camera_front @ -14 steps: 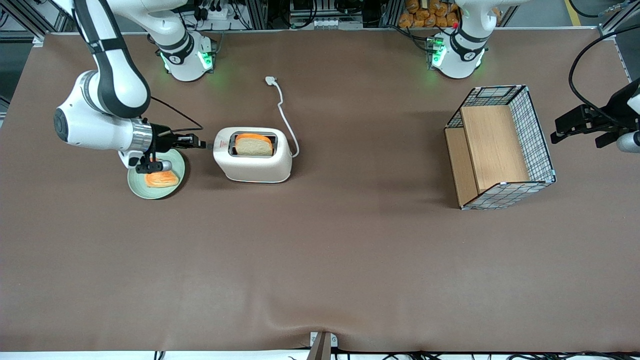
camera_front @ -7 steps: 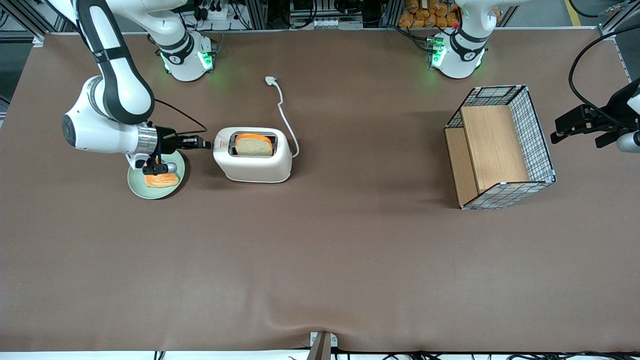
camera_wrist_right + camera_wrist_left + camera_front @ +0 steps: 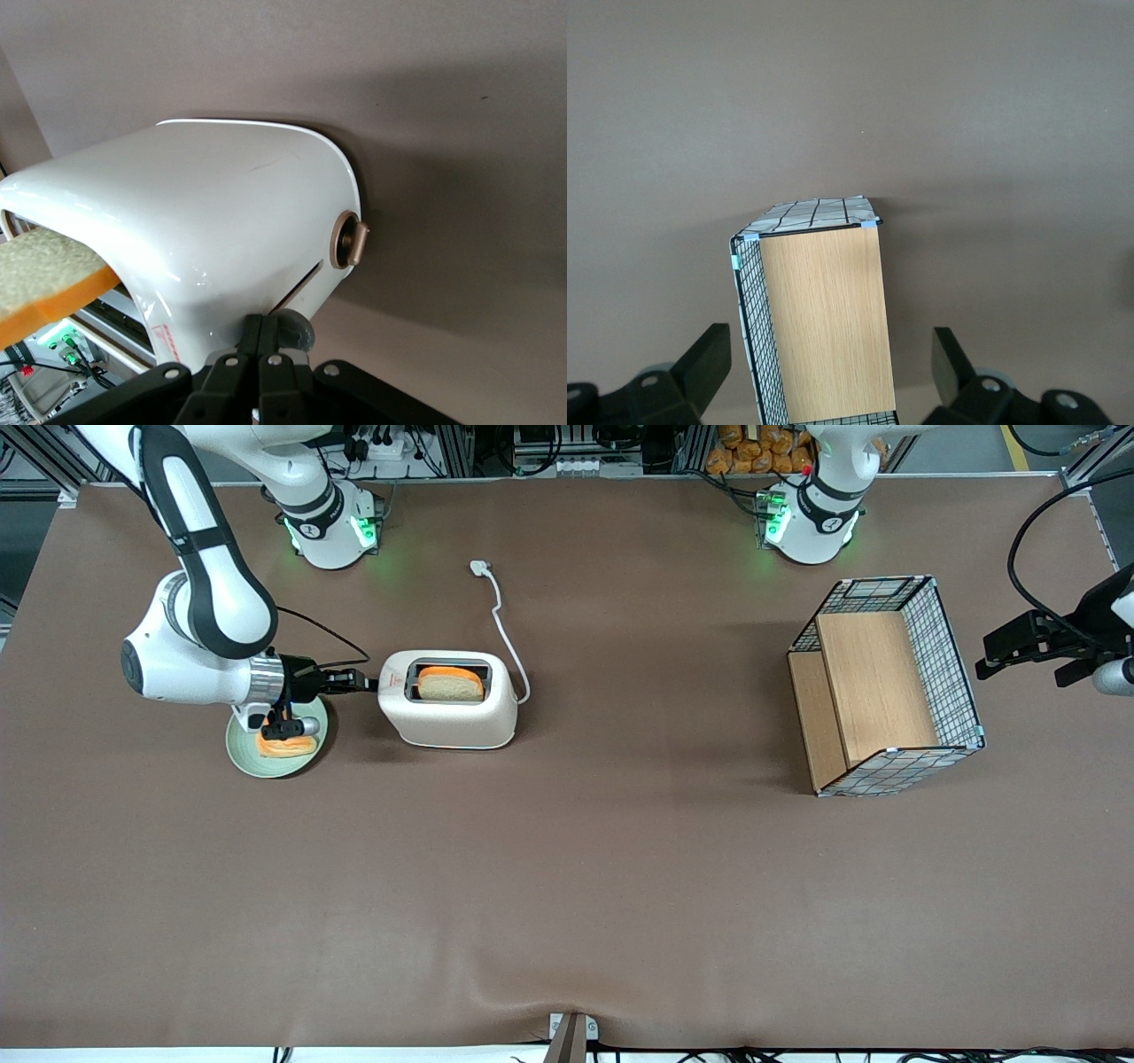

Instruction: Press toaster button with right arm

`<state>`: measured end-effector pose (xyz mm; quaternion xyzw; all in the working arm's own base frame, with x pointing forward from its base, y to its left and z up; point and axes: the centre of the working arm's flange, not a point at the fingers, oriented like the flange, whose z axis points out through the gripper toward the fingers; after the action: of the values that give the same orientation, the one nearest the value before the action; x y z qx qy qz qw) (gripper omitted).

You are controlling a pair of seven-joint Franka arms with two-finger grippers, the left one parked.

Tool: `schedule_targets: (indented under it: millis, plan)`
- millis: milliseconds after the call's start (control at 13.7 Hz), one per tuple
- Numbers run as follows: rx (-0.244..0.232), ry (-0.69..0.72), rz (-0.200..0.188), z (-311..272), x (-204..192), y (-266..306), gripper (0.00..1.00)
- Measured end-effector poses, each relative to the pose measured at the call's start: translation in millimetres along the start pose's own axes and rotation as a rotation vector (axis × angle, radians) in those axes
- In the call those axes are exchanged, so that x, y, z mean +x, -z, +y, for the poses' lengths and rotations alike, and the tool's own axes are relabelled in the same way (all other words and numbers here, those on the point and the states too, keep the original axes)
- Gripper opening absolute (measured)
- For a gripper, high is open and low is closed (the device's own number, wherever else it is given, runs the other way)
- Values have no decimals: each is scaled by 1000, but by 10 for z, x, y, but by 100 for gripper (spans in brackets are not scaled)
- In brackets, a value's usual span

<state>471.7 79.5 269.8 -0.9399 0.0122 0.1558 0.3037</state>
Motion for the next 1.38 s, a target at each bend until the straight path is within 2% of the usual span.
schedule_targets:
  millis: [510, 1020, 1384]
  plan:
    - [44, 62, -9, 188, 58, -136, 1]
    - [137, 107, -19, 580, 129, -334, 1]
    - [155, 108, -28, 580, 145, -331, 1]
